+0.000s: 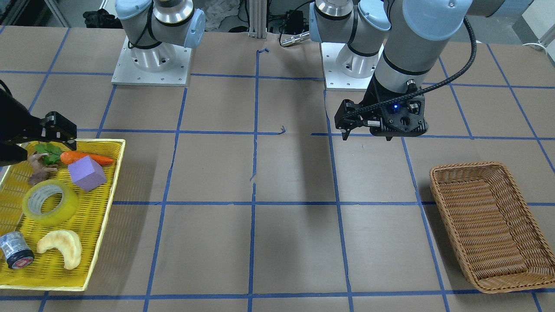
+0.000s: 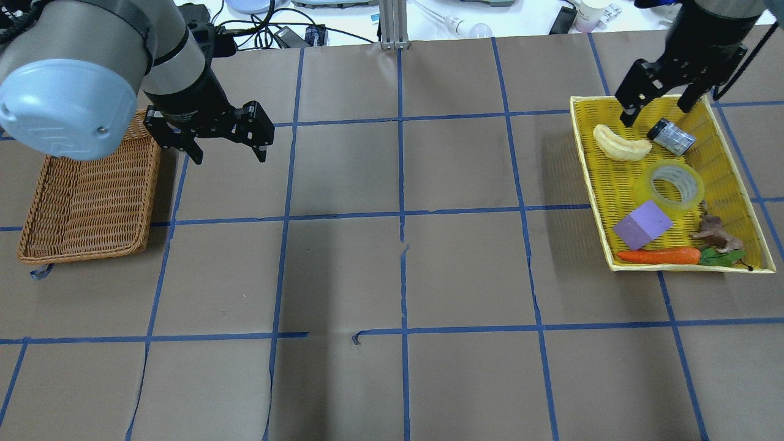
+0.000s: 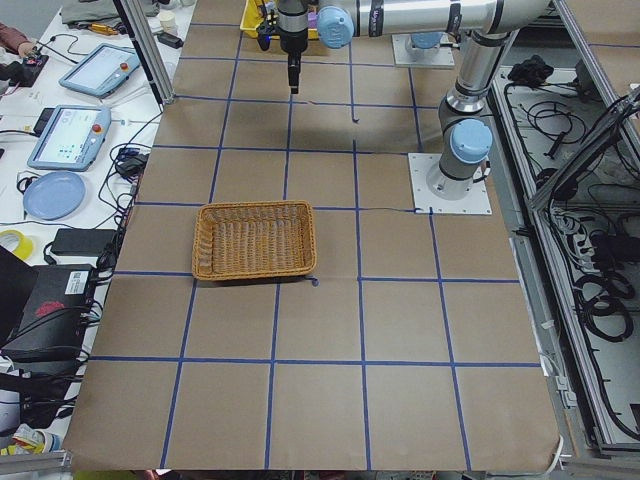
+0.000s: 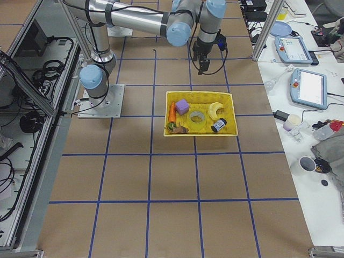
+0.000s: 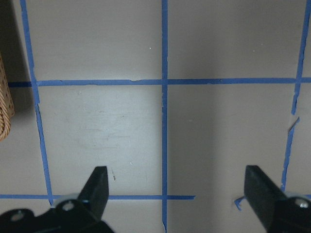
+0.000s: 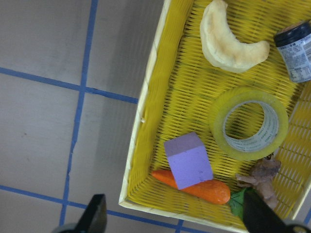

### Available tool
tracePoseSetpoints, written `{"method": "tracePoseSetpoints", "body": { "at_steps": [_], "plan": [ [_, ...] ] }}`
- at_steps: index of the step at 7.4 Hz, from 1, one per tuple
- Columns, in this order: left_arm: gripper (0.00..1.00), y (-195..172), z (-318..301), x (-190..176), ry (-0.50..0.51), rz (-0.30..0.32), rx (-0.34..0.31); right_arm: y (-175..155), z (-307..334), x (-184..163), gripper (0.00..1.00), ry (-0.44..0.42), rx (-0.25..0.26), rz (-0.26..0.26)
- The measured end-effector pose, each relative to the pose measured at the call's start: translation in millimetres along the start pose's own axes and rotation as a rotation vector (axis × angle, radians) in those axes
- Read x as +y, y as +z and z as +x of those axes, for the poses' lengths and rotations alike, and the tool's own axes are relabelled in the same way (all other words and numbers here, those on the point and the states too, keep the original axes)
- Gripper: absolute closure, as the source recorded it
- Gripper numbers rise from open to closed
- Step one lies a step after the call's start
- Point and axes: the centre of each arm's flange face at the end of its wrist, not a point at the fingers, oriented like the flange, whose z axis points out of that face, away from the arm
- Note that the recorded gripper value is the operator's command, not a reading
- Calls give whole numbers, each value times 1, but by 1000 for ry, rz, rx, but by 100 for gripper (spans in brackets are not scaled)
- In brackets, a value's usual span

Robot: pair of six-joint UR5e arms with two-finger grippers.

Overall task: Transfer tape with both arms
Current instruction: 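Lower the right gripper into the yellow basket onto the yellow tape roll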

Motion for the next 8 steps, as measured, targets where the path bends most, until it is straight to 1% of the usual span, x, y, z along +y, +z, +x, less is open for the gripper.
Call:
{"method": "tracePoseSetpoints", "body": {
  "at_steps": [1,2,3,4,5,6,7,8],
  "plan": [
    [0,0,0,0,0,1,0,30,32,-3,0,-28,-16,-6],
    [0,0,0,0,1,1,0,63,61,-7,0,-78,-13,12],
    [0,0,1,0,1,2,0,92,81,-11,0,-159,10,45],
    [0,0,1,0,2,3,0,113,93,-14,0,-249,45,76],
    [0,0,1,0,3,4,0,133,108,-17,0,-324,77,96],
    [0,0,2,0,3,4,0,153,129,-17,11,-370,92,105],
    [0,-1,2,0,3,5,0,168,144,-16,21,-385,92,106],
    [0,-1,2,0,3,6,0,178,150,-14,46,-390,83,101]
  ]
}}
